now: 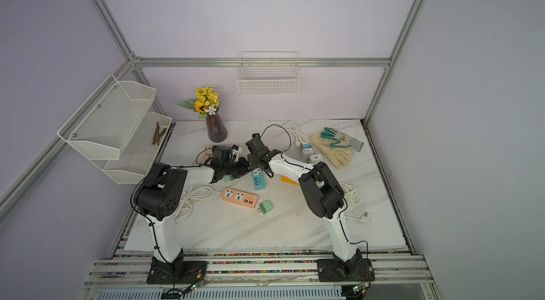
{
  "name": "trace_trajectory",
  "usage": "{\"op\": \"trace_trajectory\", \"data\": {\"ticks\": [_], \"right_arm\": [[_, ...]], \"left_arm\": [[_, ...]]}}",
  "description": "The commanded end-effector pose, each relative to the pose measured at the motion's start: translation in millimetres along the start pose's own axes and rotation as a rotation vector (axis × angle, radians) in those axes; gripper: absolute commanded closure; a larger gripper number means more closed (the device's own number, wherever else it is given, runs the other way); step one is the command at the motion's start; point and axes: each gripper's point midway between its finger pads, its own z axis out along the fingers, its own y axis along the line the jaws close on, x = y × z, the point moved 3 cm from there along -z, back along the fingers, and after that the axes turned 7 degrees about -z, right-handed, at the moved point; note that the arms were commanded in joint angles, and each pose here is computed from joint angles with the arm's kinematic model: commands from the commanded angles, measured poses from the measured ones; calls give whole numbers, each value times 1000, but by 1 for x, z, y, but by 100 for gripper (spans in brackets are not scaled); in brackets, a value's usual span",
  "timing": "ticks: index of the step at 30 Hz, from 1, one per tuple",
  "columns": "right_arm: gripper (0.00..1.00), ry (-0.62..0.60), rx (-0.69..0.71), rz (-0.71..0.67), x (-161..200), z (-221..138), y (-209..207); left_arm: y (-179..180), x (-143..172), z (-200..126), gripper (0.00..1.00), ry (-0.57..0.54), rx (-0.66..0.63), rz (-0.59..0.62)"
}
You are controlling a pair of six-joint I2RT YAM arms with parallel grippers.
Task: Pull the plug off the socket
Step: Remove the plug from the socket.
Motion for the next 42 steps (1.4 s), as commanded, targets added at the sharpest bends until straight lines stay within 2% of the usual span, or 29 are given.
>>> {"op": "trace_trajectory", "data": {"ticks": [1,11,25,42], "right_arm": [[100,-204,-75,63,-64,-62,9],[100,-237,-69,75,-67,-85,-1],[100,-297,-171,49,-93,-101,15],[100,-299,-177,-35,-106,-106,20]], "left_arm": [[107,49,3,85,109,-387,-164],[107,49,4,85,117,-394,-157],[121,54,6,85,141,-444,-169],[134,60,7,86,166,-497,-181]]}}
